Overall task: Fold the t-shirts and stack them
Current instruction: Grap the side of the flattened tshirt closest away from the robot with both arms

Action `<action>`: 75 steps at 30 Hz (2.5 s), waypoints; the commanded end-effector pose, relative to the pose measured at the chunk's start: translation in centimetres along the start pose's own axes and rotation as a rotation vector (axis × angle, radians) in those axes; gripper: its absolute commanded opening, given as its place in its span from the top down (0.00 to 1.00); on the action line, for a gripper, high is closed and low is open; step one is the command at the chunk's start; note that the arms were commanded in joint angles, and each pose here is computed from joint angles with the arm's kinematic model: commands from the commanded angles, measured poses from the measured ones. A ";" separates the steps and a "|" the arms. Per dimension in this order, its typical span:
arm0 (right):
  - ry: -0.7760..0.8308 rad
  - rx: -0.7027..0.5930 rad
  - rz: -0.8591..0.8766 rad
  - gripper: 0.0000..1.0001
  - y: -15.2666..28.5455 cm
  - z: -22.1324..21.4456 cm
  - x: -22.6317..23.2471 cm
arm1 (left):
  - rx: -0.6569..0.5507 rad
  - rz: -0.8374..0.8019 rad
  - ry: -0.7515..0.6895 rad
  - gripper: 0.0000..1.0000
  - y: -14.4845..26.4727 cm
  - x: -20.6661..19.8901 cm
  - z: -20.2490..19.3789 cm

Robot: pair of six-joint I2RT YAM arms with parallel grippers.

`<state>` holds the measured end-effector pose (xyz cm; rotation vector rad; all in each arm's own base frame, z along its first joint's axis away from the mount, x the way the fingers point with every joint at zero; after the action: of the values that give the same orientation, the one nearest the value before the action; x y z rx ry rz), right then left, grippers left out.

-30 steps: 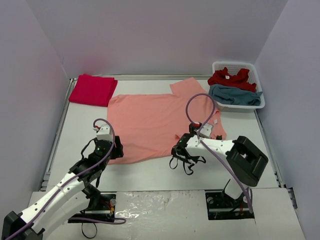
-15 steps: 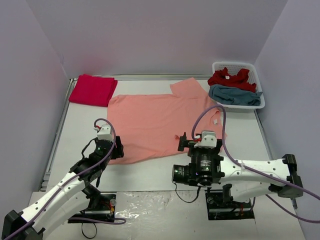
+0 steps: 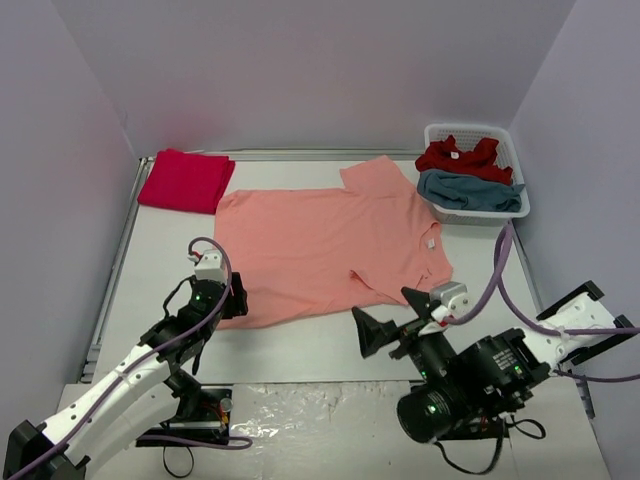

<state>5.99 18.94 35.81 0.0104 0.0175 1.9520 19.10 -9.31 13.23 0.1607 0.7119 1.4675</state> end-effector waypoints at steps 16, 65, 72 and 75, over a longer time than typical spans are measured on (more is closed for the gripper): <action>0.129 -0.181 -0.244 0.00 -1.8 7.5 2.1 | -0.027 -0.016 0.002 0.44 0.1 -0.6 0.9; 0.281 0.070 -0.592 0.00 -19.6 -17.4 -23.3 | -0.032 -0.044 0.002 0.44 0.6 -0.7 0.9; 0.304 0.113 -0.654 0.00 -19.8 -21.7 -25.5 | -0.027 -0.046 -0.002 0.44 0.5 -0.7 0.8; 0.315 0.092 -0.658 0.00 -19.3 -23.0 -25.6 | -0.032 -0.044 0.000 0.44 0.5 -0.7 0.9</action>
<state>32.56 2.29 10.02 -0.1257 0.4704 1.3037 18.90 -9.53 13.79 0.1337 0.7079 1.4412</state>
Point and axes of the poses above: each gripper's point midway between its finger pads, its own y axis back along the fingers, its own x axis along the line the jaws close on, z = x × y, the point moved 5 cm from there along y, back along the fingers, and after that the axes turned 10 degrees about y, right-handed, at the moved point
